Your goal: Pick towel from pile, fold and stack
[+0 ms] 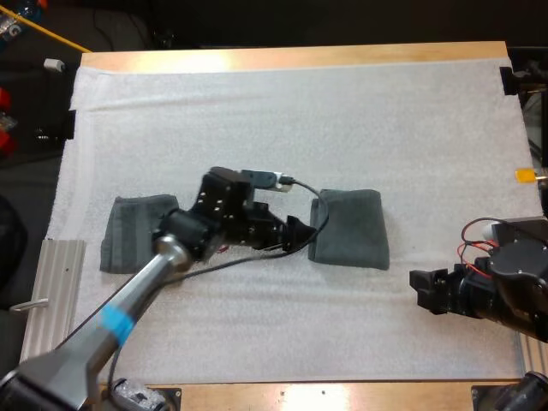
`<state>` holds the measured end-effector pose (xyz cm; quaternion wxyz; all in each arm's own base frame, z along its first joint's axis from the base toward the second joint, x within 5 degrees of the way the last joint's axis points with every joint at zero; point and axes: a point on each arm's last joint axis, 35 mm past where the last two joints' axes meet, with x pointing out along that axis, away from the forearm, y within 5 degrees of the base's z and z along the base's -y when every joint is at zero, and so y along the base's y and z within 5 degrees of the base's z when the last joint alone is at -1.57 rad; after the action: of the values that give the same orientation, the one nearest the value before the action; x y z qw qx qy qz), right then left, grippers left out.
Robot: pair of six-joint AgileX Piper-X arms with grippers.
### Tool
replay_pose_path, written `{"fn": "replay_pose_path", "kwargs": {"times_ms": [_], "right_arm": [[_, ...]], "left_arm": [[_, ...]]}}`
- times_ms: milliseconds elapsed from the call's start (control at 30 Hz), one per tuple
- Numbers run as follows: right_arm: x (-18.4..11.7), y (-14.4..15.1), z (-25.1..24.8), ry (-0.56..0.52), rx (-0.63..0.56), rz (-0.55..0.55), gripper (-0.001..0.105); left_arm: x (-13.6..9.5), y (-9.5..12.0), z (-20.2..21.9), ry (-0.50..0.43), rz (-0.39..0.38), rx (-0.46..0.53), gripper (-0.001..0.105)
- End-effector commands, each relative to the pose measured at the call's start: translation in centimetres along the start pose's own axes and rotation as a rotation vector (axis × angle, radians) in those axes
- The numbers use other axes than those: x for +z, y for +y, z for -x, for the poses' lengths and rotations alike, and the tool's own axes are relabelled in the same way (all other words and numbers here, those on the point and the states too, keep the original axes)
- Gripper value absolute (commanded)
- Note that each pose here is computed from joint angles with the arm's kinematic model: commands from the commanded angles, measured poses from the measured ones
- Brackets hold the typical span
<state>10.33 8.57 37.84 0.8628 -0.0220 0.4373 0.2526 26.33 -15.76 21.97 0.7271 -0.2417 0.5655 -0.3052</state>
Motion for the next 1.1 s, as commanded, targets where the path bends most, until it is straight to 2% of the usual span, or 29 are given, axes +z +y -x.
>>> {"fn": "replay_pose_path", "kwargs": {"times_ms": [0,233,433,700,1067], "right_arm": [[-0.1,0.0,0.4,-0.003,-0.009,0.012,0.067],[-0.1,0.0,0.4,-0.003,-0.009,0.012,0.067],[-0.1,0.0,0.4,-0.003,-0.009,0.012,0.067],[-0.1,-0.1,0.4,-0.010,-0.034,0.012,0.067],[-0.1,-0.1,0.4,-0.010,-0.034,0.012,0.067]], "left_arm": [[0.4,-0.1,-0.8,-0.017,0.006,-0.002,0.068],[0.8,3.2,-5.4,0.046,0.079,0.038,0.068],[1.4,4.3,-7.9,0.117,0.114,0.017,0.068],[2.4,4.6,-9.4,0.159,0.192,-0.003,0.068],[2.3,2.7,-11.4,0.278,0.220,0.098,0.068]]}}
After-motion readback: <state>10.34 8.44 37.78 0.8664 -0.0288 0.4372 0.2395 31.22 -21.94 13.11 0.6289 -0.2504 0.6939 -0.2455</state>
